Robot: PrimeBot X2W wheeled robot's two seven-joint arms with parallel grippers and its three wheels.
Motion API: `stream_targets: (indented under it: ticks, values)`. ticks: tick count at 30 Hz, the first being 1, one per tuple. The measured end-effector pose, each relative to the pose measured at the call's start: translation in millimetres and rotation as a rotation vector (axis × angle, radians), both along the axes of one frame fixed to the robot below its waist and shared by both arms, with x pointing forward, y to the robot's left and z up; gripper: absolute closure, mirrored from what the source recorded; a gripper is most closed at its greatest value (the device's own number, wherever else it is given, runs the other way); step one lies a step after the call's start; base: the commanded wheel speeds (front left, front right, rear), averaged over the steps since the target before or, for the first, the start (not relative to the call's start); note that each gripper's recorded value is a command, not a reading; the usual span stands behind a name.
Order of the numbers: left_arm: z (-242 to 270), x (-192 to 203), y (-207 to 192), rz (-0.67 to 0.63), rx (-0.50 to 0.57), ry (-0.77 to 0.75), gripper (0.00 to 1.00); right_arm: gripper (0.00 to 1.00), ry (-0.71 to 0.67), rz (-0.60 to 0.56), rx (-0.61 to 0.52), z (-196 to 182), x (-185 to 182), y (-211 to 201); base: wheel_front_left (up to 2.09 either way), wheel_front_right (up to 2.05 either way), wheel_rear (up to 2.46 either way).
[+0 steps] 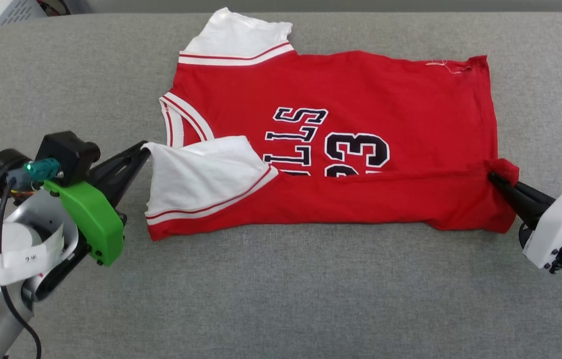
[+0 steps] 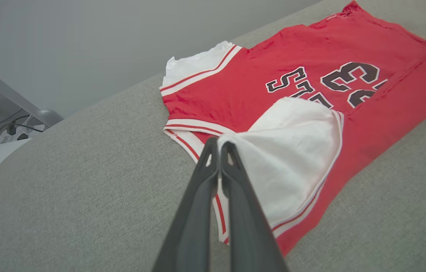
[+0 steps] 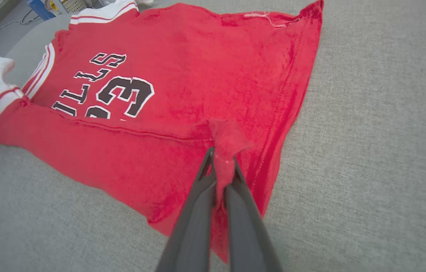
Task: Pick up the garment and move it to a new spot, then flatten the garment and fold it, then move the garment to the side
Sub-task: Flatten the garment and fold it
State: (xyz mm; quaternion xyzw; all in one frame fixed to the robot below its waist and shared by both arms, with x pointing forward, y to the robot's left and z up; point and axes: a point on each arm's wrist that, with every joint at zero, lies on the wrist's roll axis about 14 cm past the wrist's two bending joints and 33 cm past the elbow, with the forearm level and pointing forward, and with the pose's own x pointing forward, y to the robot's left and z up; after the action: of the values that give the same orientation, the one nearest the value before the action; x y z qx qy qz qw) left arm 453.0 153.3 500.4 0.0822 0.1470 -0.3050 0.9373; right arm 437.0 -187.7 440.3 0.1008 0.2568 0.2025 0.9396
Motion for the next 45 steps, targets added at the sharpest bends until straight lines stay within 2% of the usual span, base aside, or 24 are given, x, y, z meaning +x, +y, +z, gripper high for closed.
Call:
stream_targets:
  ticks: [13, 14, 15, 20, 26, 30, 36, 39, 45]
  values:
    - [-55.6, 37.7, -13.9, -0.043, 0.059, 0.107, 1.0, 1.0, 0.104, -0.004, -0.045, -41.0, 12.4, -1.0, 0.0, 0.0, 0.0]
    - [-57.0, 41.8, -12.3, -0.034, 0.056, 0.099, 0.55, 0.1, 0.109, -0.005, -0.049, -43.3, 12.2, -1.5, 0.0, 0.0, 0.0]
    - [-58.3, 45.7, -9.7, -0.02, 0.056, 0.093, 0.0, 0.0, 0.111, -0.003, -0.048, -44.1, 12.4, -0.4, 0.0, 0.0, 0.0]
    - [-63.5, 48.0, -4.8, 0.029, 0.041, 0.088, 0.0, 0.0, 0.078, -0.023, -0.051, -38.8, 15.5, -4.1, 0.0, 0.0, 0.0]
    - [-32.5, 56.0, 16.6, 0.214, -0.091, -0.028, 0.0, 0.0, 0.025, -0.146, -0.019, -18.2, 24.5, -29.3, 0.0, 0.0, 0.0]
    - [-20.5, 42.7, 24.8, 0.277, -0.154, -0.066, 0.0, 0.0, -0.02, -0.137, -0.033, -4.1, 21.3, -28.8, 0.0, 0.0, 0.0]
    - [-4.5, 14.0, 26.2, 0.314, -0.186, -0.104, 0.0, 0.0, -0.057, -0.124, -0.124, 13.6, 15.7, -37.8, 0.0, 0.0, 0.0]
    - [-3.4, -1.3, 27.6, 0.358, -0.224, -0.061, 0.0, 0.0, -0.033, -0.13, -0.152, 15.9, 10.8, -37.8, 0.0, 0.0, 0.0]
    - [-24.6, -38.5, 21.4, 0.41, -0.232, 0.117, 0.0, 0.0, 0.076, -0.167, -0.24, 4.7, -8.7, -39.2, 0.0, 0.0, 0.0]
